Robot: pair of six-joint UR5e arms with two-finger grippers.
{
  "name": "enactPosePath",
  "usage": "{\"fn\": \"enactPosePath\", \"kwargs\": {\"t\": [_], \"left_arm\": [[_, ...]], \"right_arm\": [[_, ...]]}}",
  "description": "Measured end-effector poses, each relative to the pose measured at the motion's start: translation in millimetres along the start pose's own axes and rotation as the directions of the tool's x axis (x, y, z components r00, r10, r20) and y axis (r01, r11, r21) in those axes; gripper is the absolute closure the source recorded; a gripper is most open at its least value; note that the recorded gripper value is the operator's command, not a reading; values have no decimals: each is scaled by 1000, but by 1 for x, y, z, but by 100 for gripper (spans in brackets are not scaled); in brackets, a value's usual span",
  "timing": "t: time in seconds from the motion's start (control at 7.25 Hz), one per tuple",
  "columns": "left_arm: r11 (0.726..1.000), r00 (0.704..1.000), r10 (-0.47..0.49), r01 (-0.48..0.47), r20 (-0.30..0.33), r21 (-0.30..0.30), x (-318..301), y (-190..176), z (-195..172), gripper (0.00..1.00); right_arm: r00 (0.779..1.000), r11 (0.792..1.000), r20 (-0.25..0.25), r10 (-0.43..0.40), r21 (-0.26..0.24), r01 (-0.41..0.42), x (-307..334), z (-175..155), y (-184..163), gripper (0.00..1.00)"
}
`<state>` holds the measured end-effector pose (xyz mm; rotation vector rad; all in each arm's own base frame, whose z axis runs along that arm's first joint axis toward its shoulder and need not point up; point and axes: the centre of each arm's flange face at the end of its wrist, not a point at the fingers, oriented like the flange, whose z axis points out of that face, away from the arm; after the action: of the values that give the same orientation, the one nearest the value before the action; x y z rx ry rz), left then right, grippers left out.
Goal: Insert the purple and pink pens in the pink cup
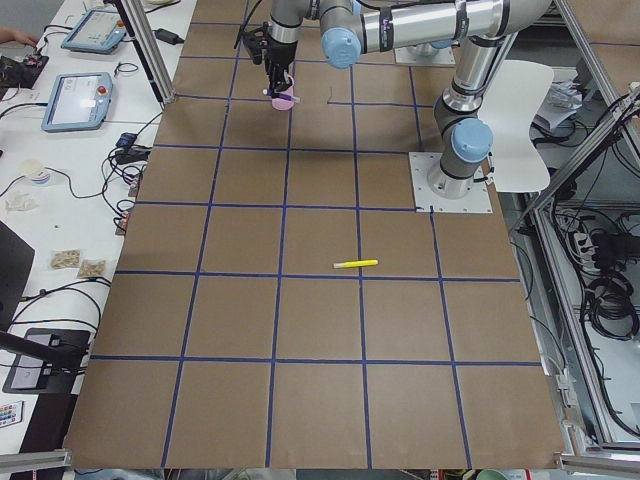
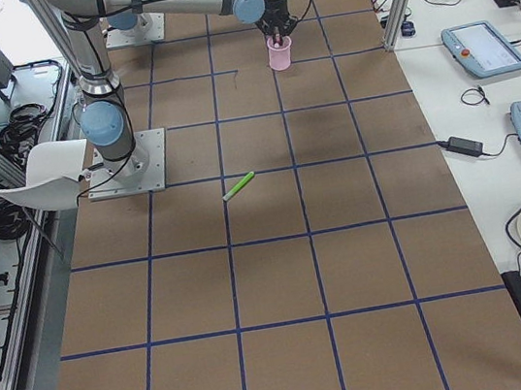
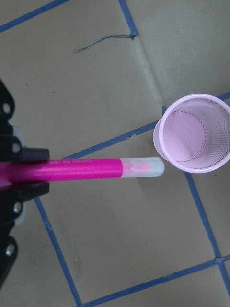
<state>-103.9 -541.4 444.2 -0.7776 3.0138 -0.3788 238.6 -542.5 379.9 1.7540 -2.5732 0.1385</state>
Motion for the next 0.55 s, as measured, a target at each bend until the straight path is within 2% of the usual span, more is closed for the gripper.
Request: {"fn": "enactPosePath", "kwargs": {"t": [0.28,0.55], "left_arm": [[999,1000,-28,27,11,25,12,7,1,100],[999,999,-37,37,5,29,14,9,-1,100]], "right_arm": [[998,998,-60,-12,-66,8,-27,16,-43,100],[988,983,-116,-100,-166,80,-38,36,-77,100]]}}
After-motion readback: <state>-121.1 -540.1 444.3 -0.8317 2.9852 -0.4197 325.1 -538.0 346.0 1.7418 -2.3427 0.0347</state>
